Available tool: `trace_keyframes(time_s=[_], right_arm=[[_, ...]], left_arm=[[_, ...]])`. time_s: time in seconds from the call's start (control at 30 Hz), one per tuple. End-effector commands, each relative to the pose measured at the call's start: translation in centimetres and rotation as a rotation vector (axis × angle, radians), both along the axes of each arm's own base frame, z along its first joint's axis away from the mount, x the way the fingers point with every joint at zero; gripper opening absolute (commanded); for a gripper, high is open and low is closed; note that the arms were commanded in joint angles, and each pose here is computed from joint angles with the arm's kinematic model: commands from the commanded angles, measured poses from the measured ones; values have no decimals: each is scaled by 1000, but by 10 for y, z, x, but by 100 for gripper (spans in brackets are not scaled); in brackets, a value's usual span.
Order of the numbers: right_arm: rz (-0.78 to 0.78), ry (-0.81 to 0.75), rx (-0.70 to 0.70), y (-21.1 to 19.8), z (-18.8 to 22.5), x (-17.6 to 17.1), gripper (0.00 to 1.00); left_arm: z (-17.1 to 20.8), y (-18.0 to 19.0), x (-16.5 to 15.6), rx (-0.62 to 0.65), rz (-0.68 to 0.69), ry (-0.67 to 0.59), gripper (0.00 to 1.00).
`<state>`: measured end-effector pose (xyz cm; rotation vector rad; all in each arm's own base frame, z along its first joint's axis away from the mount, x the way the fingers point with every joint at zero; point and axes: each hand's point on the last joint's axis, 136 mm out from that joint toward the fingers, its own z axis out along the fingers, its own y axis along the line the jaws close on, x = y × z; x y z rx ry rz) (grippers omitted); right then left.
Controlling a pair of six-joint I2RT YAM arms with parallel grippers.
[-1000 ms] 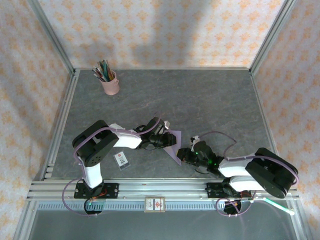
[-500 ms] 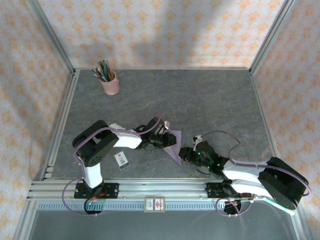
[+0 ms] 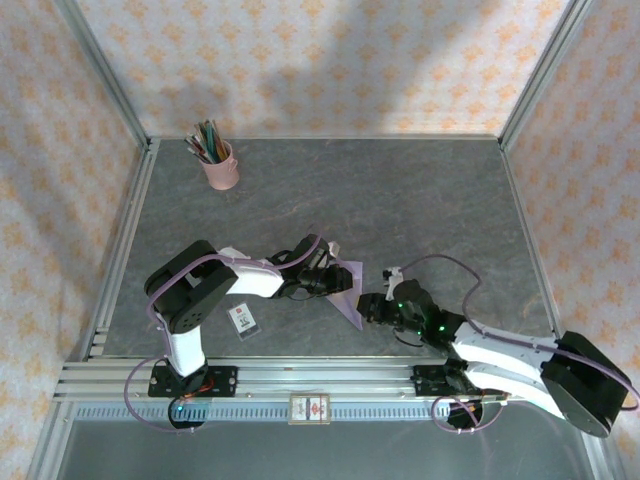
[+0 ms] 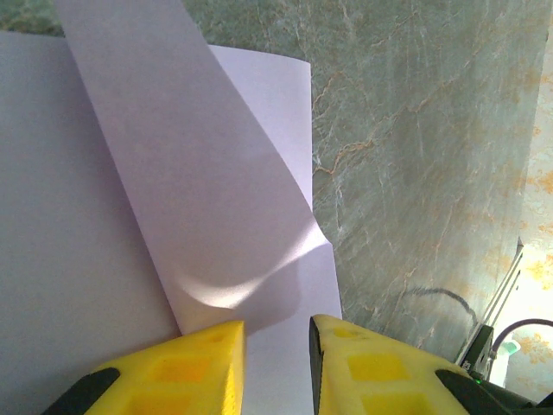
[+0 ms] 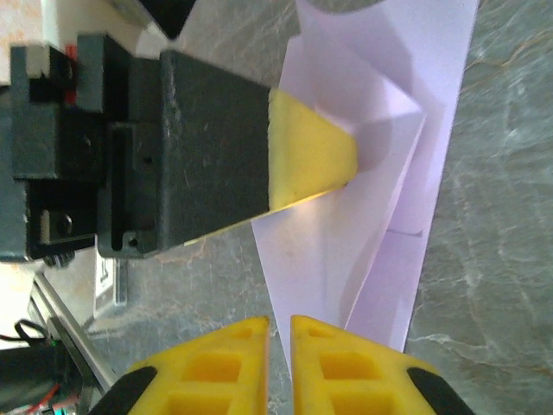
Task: Fold a paper plane with a square sheet of paper (pick it up from the middle)
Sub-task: Fourth fold the wing at the center of the table.
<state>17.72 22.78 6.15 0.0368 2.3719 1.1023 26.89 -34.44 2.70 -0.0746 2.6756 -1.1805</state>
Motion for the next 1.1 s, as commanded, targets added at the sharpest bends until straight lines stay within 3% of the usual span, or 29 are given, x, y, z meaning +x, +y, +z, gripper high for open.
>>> trace_keyframes(time_s=[0.0,0.43,1.07], right_arm=[[75,-31,3,18,13,-1,13],[33,29,-142,11,-20,5,7],[7,86,-204,-6,-48,-3,5]], left_arm=[[-23,10,-3,90,10,14,29],[-22,10,-3,89,4,14,29],[-23,9,-2,87,1,14,29]])
